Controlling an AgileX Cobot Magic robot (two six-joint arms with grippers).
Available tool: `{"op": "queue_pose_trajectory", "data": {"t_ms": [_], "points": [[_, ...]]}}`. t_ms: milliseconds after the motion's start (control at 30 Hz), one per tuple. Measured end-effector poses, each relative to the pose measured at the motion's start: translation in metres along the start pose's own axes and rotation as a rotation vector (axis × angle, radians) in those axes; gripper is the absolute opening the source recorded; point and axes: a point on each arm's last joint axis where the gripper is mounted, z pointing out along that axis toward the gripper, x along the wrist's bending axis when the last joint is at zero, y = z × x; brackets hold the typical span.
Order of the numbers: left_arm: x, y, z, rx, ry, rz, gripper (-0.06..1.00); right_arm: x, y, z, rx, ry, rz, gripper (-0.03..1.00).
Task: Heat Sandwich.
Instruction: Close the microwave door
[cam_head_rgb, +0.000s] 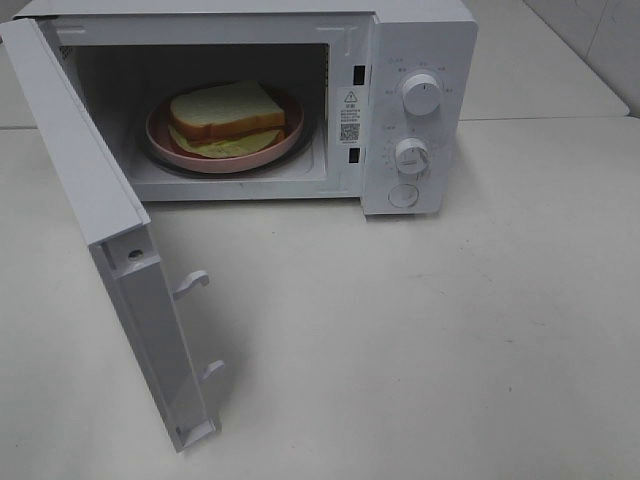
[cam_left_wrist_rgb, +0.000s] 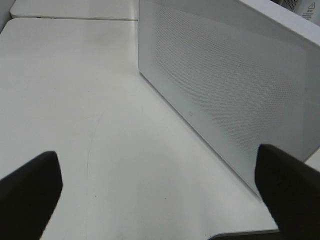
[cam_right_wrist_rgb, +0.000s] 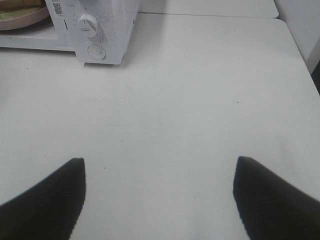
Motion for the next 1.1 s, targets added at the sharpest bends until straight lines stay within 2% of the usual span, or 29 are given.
{"op": "queue_pose_trajectory", "data": {"t_ms": [1100], "points": [[0.0002,0.0000,0.0000,0.000,0.002,0.001,0.97,0.0000,0.0001,0.0000,-0.001,0.000,-0.003,0.76]]}}
